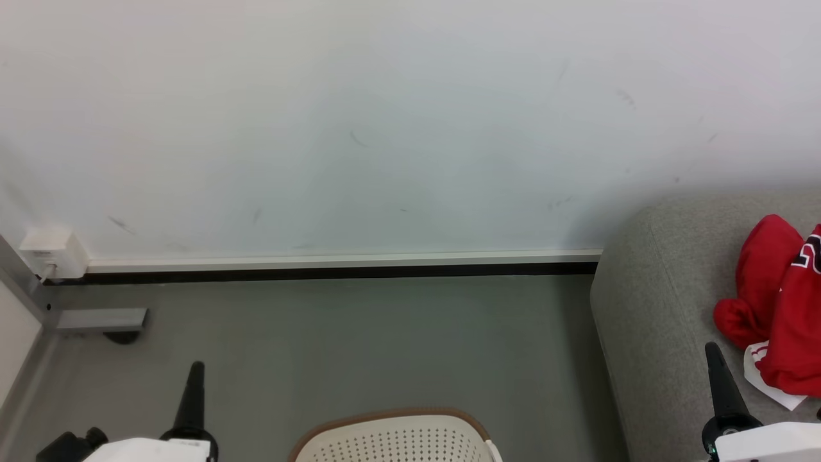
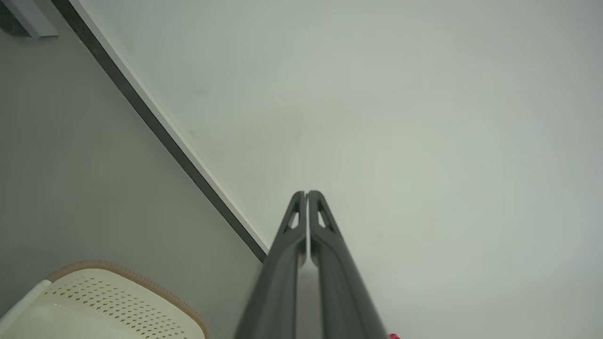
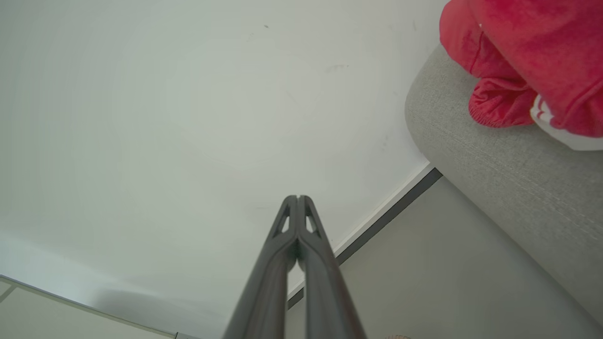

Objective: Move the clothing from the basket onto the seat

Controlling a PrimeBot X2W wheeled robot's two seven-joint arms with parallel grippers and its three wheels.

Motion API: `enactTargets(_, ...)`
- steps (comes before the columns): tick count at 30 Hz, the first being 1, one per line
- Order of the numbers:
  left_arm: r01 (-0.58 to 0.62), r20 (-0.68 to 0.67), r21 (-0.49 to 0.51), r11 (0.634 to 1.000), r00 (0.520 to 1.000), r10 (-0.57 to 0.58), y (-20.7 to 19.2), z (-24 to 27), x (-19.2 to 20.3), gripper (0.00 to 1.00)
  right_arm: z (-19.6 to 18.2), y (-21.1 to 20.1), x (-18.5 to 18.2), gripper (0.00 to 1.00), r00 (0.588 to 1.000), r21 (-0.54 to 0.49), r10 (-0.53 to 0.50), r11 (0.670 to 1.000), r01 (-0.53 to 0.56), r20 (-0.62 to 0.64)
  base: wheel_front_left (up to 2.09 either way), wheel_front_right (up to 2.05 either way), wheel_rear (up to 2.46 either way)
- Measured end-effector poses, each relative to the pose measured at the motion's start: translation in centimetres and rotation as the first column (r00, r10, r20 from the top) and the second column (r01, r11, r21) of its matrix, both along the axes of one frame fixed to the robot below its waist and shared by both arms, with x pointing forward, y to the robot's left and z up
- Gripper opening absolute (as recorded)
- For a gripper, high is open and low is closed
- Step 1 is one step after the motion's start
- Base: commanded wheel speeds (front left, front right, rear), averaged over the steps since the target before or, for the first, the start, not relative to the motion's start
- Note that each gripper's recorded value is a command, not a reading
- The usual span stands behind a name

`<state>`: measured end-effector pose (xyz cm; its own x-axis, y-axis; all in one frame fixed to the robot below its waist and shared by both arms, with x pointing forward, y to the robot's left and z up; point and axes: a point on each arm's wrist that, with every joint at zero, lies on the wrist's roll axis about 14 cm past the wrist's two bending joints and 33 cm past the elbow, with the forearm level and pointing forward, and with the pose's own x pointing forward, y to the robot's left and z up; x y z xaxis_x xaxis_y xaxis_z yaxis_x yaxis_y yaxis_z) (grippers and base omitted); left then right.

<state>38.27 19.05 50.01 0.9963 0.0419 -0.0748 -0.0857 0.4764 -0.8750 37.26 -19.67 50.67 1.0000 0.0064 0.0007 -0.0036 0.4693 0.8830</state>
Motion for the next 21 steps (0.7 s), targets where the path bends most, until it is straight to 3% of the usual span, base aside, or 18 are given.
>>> enactTargets(21, 0.005, 0.021, -0.195, 0.981, 1.000, -0.001, 0.27, 0.92, 0.30, 0.00, 0.08, -0.20, 0.58, 0.00, 1.000, 0.194, -0.007, 0.981, 0.008, -0.005, 0.00, 0.00, 0.00)
